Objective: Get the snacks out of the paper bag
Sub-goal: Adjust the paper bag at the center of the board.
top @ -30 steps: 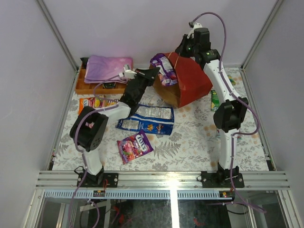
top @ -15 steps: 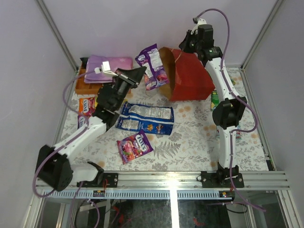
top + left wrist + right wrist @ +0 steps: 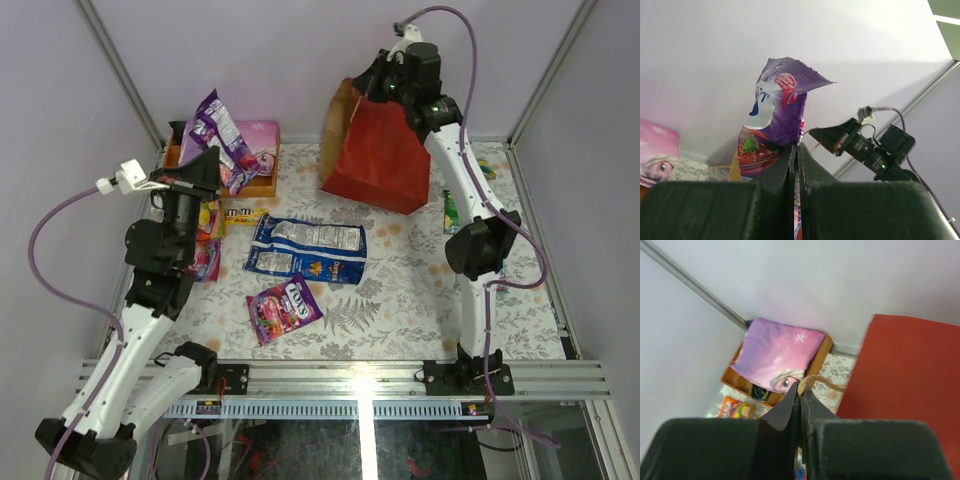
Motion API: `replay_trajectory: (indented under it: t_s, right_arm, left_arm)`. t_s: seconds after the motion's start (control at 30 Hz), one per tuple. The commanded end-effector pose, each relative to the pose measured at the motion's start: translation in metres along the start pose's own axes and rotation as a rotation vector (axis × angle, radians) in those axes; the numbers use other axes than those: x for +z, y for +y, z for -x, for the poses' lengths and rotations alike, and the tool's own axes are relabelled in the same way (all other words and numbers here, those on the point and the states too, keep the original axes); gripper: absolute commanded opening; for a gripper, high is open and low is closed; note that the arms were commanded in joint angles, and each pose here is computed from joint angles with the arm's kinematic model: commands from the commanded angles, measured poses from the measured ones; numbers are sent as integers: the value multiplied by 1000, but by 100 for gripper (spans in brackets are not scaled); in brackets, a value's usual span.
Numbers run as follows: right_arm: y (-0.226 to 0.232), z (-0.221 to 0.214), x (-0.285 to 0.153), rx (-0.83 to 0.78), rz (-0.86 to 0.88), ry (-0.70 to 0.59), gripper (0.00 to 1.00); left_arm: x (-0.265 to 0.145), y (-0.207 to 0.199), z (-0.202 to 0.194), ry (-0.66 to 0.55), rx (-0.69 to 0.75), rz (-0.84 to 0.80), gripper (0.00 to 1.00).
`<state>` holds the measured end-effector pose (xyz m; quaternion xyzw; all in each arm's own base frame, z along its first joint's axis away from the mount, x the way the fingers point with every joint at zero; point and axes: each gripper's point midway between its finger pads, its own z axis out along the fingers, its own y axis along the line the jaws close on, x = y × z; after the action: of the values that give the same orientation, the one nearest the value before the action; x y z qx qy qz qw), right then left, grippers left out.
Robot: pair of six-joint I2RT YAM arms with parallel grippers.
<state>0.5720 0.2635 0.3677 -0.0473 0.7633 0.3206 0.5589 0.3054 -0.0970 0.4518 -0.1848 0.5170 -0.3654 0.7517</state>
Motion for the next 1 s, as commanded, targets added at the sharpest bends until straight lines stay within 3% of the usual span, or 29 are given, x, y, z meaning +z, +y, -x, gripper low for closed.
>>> replay_trajectory:
  t_s: [0.0,0.1,0.2,0.57,0.8,0.97]
  right_arm:
    - [-108,62,-34,240,-101,-158,0]
    - [-186,30,-25,362,-168,-98,0]
    - [-205,-1,-12,415,-153,-21,0]
    - [-199,-24,-28,355,-139,30,0]
    - [-190,-20,-35,335,-121,43,0]
    - [-177,0,-46,282,-112,33,3]
  left_arm:
    - [-11,-4,36,-89,94,24,0]
    - [-11,-16,40,-80,97,-13,0]
    - [-3,-23,28,-29,104,-54,0]
    - [33,-19,-49,193,118,-160,0]
    - [64,20,-128,389,138,-146,0]
    - [90,68,-171,495,65,-130,0]
